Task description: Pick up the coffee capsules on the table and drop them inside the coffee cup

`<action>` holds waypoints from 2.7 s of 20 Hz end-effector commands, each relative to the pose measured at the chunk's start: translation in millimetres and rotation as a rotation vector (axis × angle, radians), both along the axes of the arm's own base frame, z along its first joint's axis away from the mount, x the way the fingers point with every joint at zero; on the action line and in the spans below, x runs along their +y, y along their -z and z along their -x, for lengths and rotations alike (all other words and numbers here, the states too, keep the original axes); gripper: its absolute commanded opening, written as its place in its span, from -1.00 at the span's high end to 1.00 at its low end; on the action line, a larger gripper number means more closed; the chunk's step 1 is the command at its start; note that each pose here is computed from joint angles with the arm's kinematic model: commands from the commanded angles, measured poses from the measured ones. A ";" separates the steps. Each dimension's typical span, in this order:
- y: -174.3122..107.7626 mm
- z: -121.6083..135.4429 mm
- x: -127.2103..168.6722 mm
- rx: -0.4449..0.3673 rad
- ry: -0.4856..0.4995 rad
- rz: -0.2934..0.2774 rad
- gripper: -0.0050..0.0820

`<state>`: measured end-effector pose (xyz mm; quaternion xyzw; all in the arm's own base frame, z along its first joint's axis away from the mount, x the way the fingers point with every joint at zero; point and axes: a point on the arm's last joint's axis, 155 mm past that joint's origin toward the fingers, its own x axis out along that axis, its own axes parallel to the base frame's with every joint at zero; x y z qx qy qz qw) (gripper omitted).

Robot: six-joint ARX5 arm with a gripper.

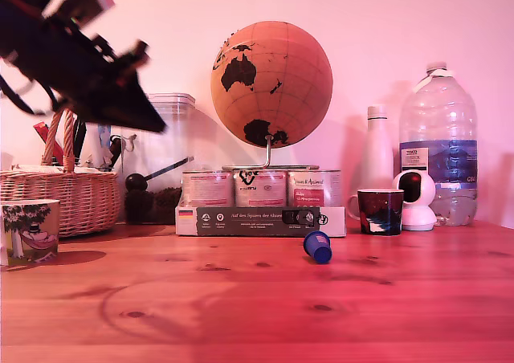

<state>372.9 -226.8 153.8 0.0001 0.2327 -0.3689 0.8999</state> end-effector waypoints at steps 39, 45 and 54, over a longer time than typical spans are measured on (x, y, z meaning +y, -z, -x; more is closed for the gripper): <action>29.5 79.0 -68.1 -0.111 0.132 0.073 -0.83; 19.4 71.4 -81.1 -0.146 0.068 0.088 -0.83; 29.7 46.7 -123.3 -0.100 -0.016 0.097 -0.83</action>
